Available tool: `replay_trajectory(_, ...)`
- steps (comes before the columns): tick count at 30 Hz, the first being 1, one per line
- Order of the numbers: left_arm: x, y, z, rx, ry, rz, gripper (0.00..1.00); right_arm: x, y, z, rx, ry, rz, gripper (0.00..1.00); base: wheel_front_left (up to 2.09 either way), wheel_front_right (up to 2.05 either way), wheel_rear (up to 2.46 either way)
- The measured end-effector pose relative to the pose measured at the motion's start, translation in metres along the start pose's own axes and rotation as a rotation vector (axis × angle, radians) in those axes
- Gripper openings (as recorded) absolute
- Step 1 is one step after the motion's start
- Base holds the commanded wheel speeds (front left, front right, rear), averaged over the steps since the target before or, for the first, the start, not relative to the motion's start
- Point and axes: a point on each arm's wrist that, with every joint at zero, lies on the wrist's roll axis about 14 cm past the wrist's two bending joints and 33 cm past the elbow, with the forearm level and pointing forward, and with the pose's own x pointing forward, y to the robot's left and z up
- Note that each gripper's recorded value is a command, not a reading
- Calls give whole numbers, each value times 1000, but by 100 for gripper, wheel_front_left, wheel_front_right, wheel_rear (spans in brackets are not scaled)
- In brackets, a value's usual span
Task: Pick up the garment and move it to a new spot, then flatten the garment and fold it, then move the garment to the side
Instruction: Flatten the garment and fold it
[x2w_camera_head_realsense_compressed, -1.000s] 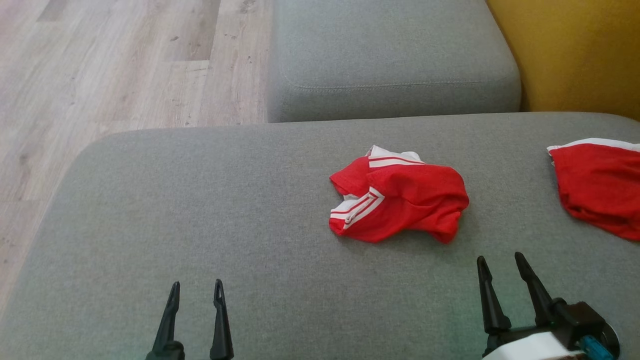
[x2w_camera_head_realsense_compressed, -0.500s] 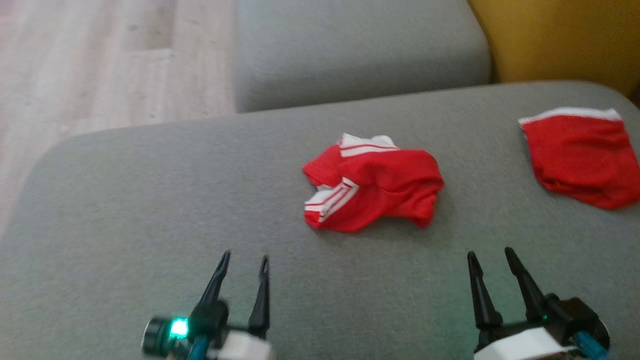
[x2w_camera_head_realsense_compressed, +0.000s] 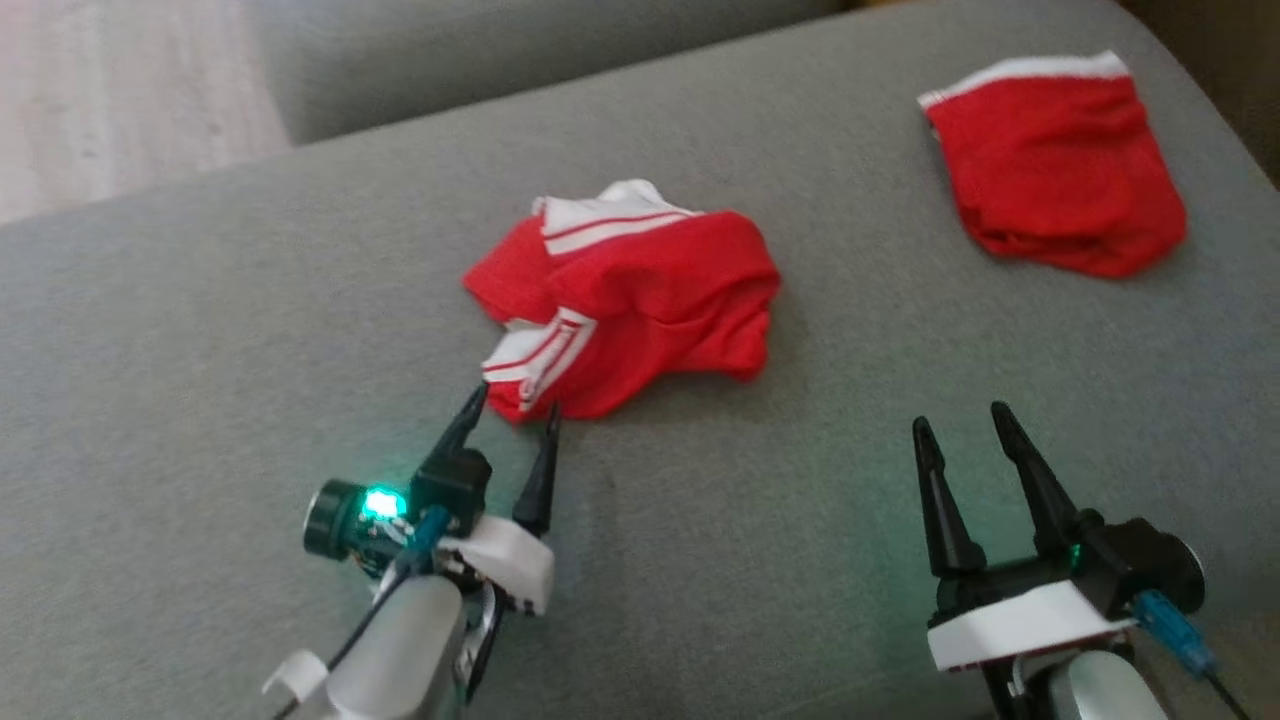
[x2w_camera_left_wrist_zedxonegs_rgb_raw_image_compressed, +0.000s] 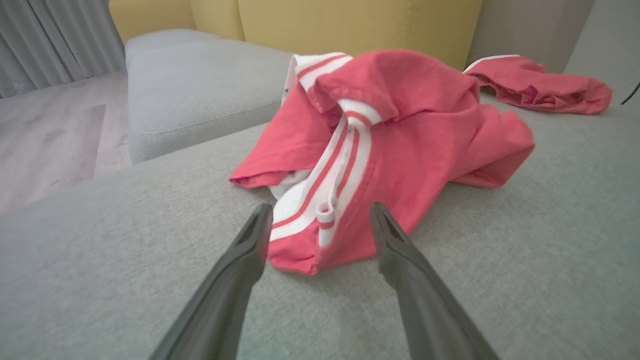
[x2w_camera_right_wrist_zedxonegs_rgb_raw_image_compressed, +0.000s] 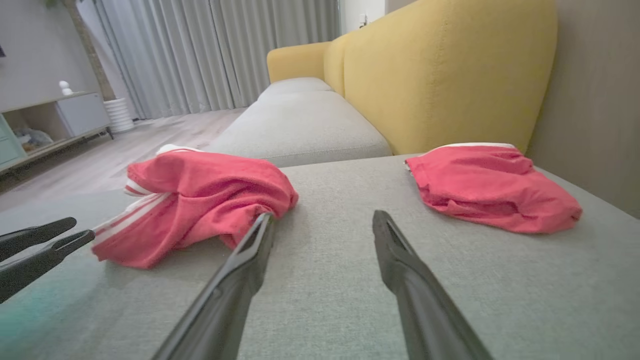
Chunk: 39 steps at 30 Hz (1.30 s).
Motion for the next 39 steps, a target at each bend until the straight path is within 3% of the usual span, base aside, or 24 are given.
replay_trajectory(6,19,-21,-32,-9,106,-115,100,-4,-19,-2,-14,15,-65,100,0,0,0)
replay_trajectory(7,21,-23,-34,-5,113,-125,83,-5,-21,-2,-15,16,-72,100,0,0,0)
replay_trajectory(8,22,-25,-34,3,113,-132,15,-6,-22,-2,-15,17,-76,100,0,0,0)
replay_trajectory(9,23,-26,-32,6,109,-136,0,-6,-23,-2,-16,17,-79,100,0,0,0)
replay_trajectory(15,25,-41,-13,0,55,-205,0,-9,-23,1,-29,9,-77,100,0,0,0)
replay_trajectory(19,23,-76,24,-41,-54,-335,0,-11,-8,-4,-72,28,-14,100,0,0,0)
replay_trajectory(23,16,-124,81,-100,-199,-502,0,-13,0,0,-58,10,2,100,0,0,0)
replay_trajectory(27,20,-147,173,-110,-405,-610,0,-17,2,11,-58,-27,5,100,0,0,0)
replay_trajectory(32,16,-152,302,-88,-671,-653,0,-27,-7,19,-67,-57,-30,100,0,0,0)
replay_trajectory(36,-6,-131,395,-185,-876,-611,0,-33,-15,28,-89,-85,-56,100,0,0,0)
replay_trajectory(39,-17,-99,425,-281,-958,-550,0,-32,-20,32,-99,-97,-69,100,0,0,0)
